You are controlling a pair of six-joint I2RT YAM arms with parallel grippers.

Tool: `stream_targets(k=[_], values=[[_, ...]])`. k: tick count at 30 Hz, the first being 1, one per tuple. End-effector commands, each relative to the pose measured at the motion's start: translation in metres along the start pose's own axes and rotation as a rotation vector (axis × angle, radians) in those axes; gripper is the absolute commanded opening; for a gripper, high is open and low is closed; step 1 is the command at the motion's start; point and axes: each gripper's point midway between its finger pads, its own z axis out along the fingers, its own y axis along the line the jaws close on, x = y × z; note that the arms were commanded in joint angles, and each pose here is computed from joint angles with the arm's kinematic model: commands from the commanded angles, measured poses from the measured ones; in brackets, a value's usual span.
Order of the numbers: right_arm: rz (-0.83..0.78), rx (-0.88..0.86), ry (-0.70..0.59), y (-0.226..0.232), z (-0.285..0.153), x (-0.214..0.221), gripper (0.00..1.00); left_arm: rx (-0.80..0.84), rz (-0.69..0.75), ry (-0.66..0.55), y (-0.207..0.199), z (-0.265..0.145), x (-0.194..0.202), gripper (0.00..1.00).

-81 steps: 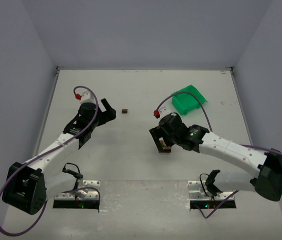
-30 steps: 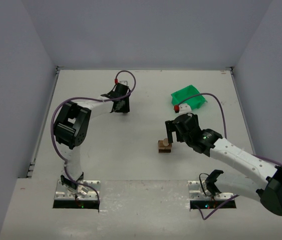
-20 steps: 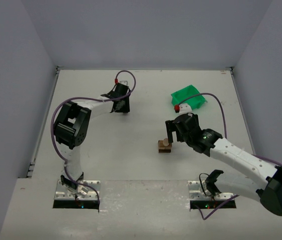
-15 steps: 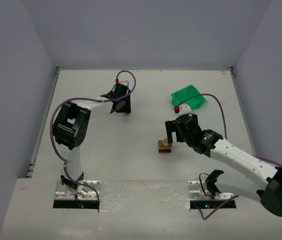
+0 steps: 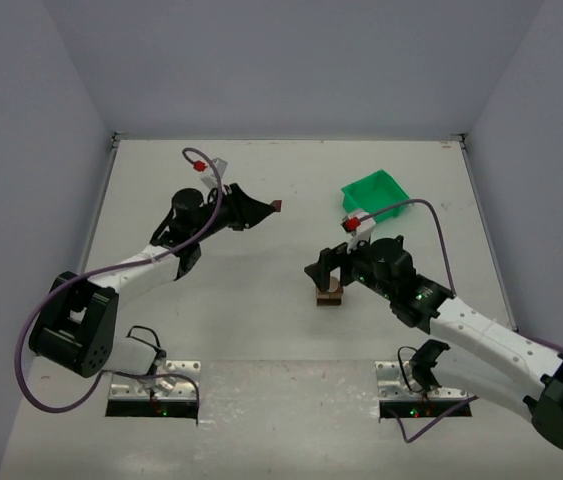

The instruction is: Build the wood block tower

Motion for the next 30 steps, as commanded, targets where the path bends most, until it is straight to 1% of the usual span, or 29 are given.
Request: stream_targets(k=[1, 4, 6, 10, 12, 14, 17, 21, 24, 30], values=[[-0.021, -0.279, -0.257, 0.052, 0.001, -0.064, 0.99, 0.421, -0.017, -0.103, -0.093, -0.034, -0.027, 0.00], [-0.022, -0.321, -0.349, 0.058, -0.001, -0.081, 0.97, 0.534, -0.034, -0.131, -0.115, -0.051, -0.030, 0.00], [0.010, -0.359, -0.419, 0.056, -0.006, -0.093, 0.93, 0.596, -0.013, -0.186, -0.127, -0.065, -0.035, 0.00], [0.101, -0.435, -0.447, 0.062, -0.010, -0.107, 0.92, 0.641, -0.020, -0.245, -0.139, -0.083, -0.041, 0.00], [0.125, -0.490, -0.458, 0.070, -0.014, -0.113, 0.93, 0.644, -0.017, -0.264, -0.140, -0.087, -0.042, 0.00], [0.139, -0.575, -0.460, 0.084, -0.022, -0.122, 0.97, 0.655, -0.017, -0.286, -0.143, -0.093, -0.043, 0.00], [0.152, -0.630, -0.482, 0.093, -0.028, -0.139, 0.98, 0.664, -0.014, -0.294, -0.146, -0.098, -0.044, 0.00], [0.206, -0.677, -0.451, 0.101, -0.023, -0.149, 0.98, 0.687, 0.000, -0.298, -0.151, -0.105, -0.043, 0.00], [0.212, -0.708, -0.480, 0.106, -0.024, -0.163, 0.98, 0.689, 0.000, -0.306, -0.152, -0.107, -0.043, 0.00], [0.236, -0.789, -0.468, 0.118, -0.018, -0.176, 0.95, 0.696, -0.001, -0.312, -0.152, -0.110, -0.042, 0.00]])
